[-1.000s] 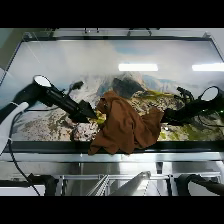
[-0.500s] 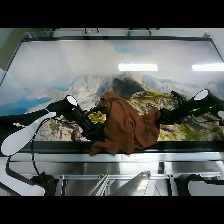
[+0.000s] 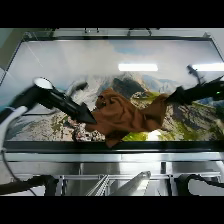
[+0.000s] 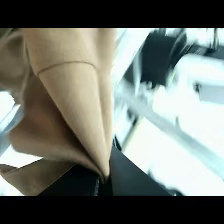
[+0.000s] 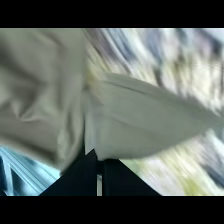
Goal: Fold the shirts.
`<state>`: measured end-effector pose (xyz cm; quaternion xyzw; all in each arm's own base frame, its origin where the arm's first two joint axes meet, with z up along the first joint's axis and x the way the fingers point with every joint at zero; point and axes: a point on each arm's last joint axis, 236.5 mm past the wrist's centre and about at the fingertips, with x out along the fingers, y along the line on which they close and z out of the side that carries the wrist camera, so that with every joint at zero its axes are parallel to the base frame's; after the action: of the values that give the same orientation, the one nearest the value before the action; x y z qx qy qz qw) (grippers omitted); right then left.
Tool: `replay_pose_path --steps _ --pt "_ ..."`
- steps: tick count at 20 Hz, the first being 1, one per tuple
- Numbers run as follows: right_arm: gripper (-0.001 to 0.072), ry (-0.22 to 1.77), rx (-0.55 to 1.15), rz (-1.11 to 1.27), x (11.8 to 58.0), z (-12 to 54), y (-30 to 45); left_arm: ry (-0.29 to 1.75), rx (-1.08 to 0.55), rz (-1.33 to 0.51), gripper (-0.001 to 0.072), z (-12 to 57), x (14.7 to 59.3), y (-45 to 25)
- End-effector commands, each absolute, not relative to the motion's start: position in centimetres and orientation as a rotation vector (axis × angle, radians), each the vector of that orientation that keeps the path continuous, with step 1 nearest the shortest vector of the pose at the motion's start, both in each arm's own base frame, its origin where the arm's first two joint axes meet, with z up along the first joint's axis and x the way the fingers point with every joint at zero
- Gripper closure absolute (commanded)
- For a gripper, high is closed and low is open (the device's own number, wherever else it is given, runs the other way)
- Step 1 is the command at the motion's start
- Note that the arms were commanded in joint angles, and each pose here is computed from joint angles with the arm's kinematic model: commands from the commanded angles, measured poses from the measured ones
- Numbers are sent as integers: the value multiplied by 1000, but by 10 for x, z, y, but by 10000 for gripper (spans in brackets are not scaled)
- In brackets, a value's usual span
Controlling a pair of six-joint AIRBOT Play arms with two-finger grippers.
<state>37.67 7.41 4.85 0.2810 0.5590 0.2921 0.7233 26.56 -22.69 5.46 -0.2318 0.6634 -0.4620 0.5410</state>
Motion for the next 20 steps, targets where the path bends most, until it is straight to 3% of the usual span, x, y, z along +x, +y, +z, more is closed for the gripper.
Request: replay_pose_path --steps 1,4,7,11,14,18,20 --pt "693 761 674 747 394 216 66 1092 -547 -1087 706 200 295 -190" --pt "693 242 692 849 360 373 67 598 -423 -993 678 337 288 -161" --pt "692 -7 606 838 314 445 77 315 -233 -795 678 411 262 -133" --pt "692 -68 481 844 277 462 99 278 -104 -586 678 415 253 -101" --pt "692 -77 441 839 265 465 106 300 -116 -587 678 409 261 -98" --pt "692 -91 389 854 245 469 119 163 36 -585 678 462 247 -104" --pt "692 -31 345 790 256 451 114 131 78 -584 678 477 254 -101"
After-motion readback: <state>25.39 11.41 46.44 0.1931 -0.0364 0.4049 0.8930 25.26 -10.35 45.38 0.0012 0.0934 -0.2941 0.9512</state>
